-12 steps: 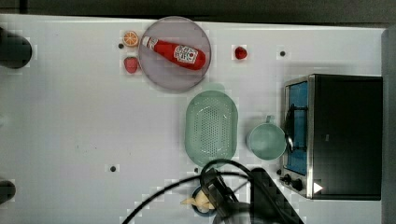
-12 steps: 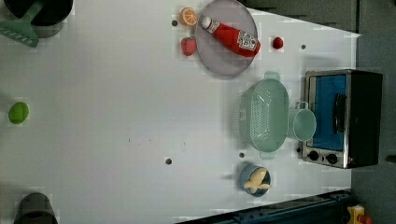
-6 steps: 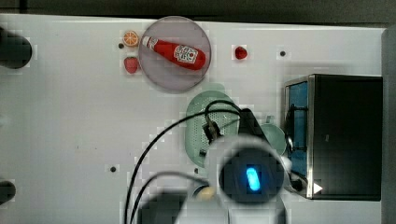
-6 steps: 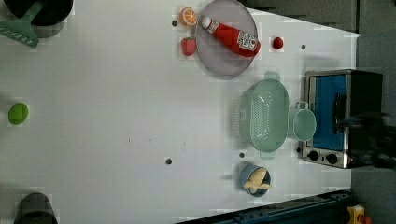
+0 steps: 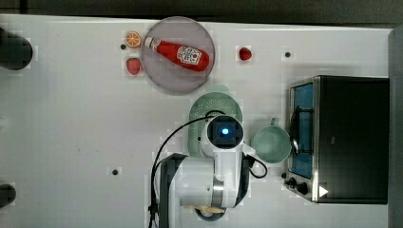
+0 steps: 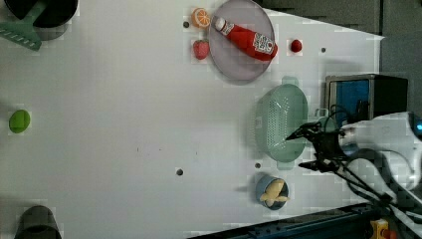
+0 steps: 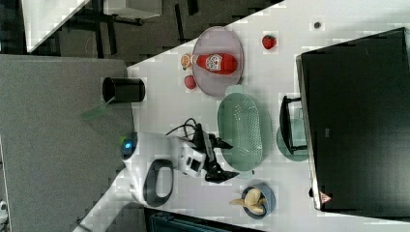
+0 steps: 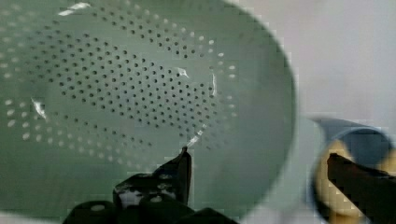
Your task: Drag strainer right to left.
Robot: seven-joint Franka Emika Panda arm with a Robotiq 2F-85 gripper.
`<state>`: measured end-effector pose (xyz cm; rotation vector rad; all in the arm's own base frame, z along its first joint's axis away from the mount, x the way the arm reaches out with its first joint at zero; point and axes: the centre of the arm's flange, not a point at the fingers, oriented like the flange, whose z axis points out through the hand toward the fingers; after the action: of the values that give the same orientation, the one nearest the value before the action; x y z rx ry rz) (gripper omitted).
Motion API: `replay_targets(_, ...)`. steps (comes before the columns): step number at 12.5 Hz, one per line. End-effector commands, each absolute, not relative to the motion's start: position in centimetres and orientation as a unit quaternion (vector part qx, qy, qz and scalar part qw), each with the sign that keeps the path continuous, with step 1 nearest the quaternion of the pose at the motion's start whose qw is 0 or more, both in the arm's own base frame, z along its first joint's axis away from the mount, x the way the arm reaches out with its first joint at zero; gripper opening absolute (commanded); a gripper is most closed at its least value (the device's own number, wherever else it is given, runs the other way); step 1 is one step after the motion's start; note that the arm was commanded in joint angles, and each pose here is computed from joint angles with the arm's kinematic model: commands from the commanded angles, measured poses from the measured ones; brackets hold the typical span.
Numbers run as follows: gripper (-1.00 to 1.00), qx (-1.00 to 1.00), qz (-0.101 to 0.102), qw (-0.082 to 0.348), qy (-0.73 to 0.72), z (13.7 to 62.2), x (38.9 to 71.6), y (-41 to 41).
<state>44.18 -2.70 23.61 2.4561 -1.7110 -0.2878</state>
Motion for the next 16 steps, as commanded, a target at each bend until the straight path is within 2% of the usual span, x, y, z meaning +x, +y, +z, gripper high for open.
replay_targets(1, 1.0, 0.785, -0.017, 0.025, -0.618, 25.3, 47.4, -1.6)
replay_targets(7, 1.0, 0.731, -0.002, 0.002, -0.682, 16.9, 47.0, 3.1)
replay_targets(9, 1.0, 0.736, -0.008, 0.006, -0.677, 15.3, 46.6, 3.9)
replay_targets(16, 1.0, 0.748, -0.013, 0.005, -0.664, 14.8, 46.5, 7.7)
